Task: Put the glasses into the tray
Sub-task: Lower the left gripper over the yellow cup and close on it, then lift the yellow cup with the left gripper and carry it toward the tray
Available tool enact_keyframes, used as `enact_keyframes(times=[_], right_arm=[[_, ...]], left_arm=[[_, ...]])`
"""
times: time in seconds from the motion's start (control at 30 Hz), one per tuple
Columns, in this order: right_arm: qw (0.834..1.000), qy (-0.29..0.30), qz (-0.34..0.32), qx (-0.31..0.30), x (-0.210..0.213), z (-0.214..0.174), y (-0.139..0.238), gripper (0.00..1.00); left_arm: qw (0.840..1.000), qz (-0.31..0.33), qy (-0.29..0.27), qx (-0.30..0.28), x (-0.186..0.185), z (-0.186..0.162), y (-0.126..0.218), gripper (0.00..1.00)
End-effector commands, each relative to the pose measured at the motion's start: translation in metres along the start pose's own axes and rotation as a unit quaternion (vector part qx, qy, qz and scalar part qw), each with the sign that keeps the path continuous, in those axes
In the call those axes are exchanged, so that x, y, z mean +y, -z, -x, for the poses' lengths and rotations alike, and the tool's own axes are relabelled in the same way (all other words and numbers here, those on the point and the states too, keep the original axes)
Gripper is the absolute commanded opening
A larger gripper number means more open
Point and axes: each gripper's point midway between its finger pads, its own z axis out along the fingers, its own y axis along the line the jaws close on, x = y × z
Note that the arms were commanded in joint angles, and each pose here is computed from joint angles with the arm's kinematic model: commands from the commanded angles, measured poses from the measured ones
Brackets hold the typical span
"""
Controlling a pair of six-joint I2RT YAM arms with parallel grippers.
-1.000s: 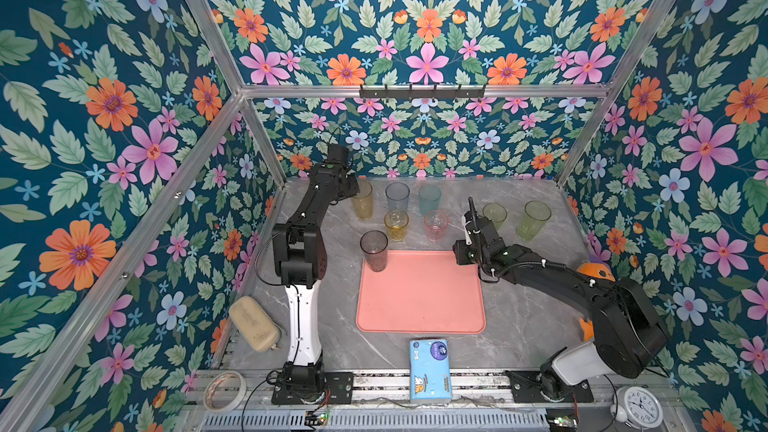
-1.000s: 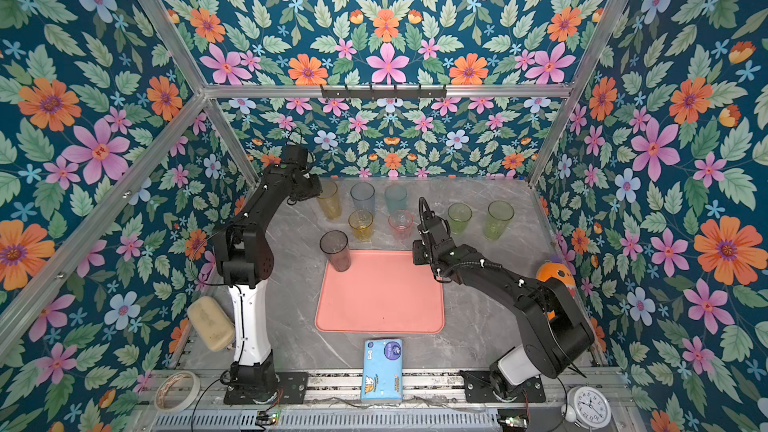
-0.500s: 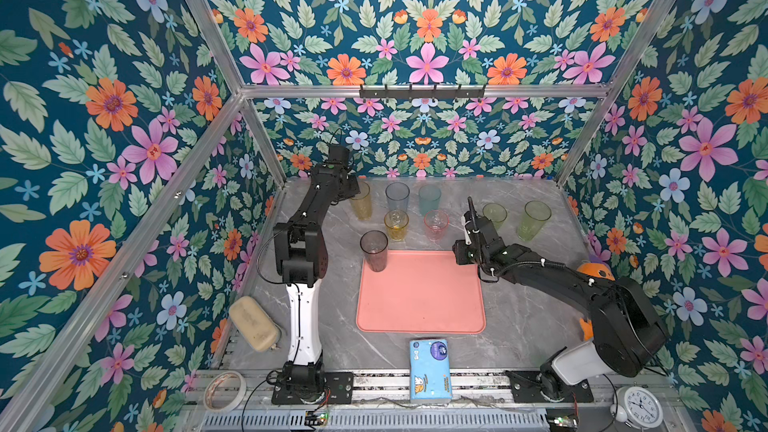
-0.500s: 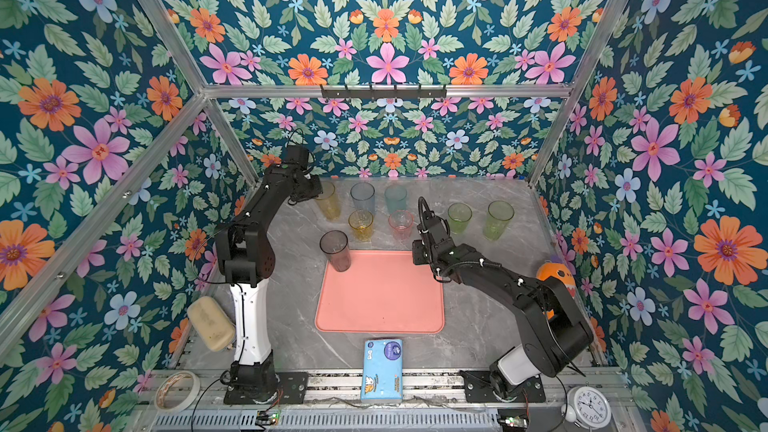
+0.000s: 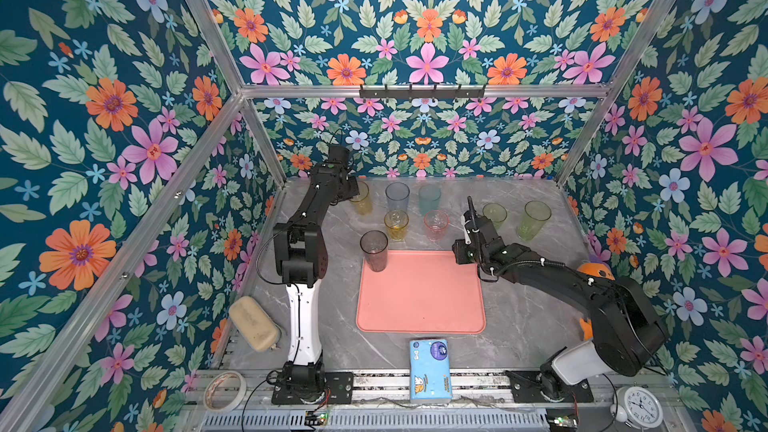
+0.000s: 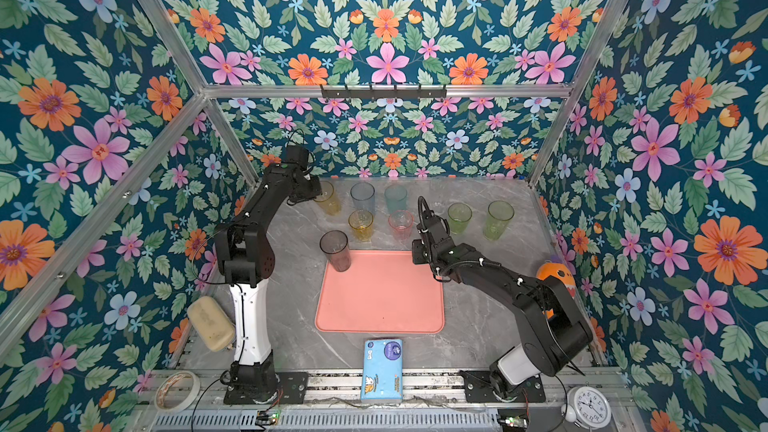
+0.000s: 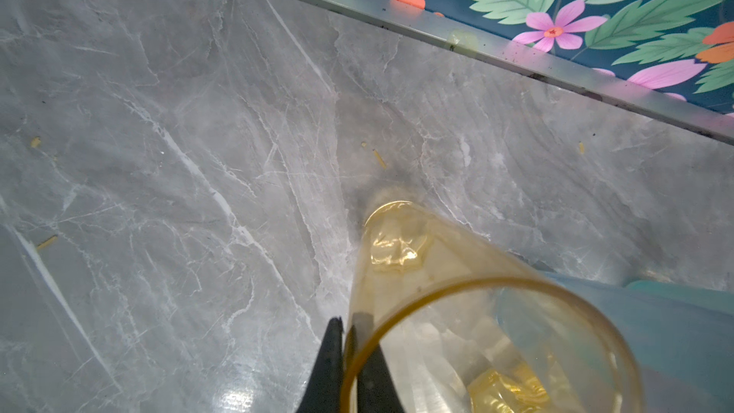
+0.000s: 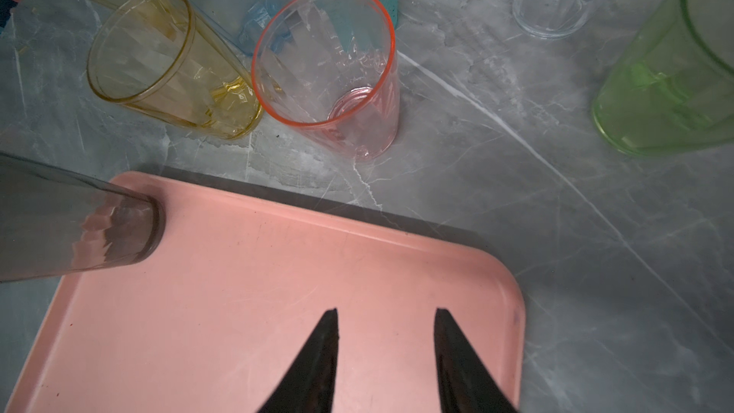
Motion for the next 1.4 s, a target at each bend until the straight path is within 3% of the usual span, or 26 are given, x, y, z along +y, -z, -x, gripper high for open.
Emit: enact_keyframes(times=[0.0, 0.4, 0.73, 1.13, 1.37], right_arm=[[1.0, -0.004, -0.003, 0.008, 0.0, -0.002, 0.0, 0.41], [1.0, -0.005, -0.003, 0.014, 0.001, -0.003, -0.004, 0.42], [1.0, -0.008, 0.0, 0.007, 0.001, -0.001, 0.001, 0.42], [1.0, -0.008, -0.001, 0.006, 0.001, -0.001, 0.002, 0.42], [1.0, -0.012, 0.003, -0.002, 0.001, 0.001, 0.006, 0.42]], left_arm=[[1.0, 0.013, -0.013, 0.012, 0.006, -0.006, 0.011, 0.0], [0.999, 0.012, -0.027, 0.017, 0.009, -0.014, 0.057, 0.0], [0.999, 0.039, -0.027, 0.002, 0.029, -0.031, 0.12, 0.0], [0.995, 0.096, -0.038, 0.01, 0.071, -0.084, 0.191, 0.0], [0.995, 0.086, -0.039, 0.022, 0.081, -0.121, 0.218, 0.0]])
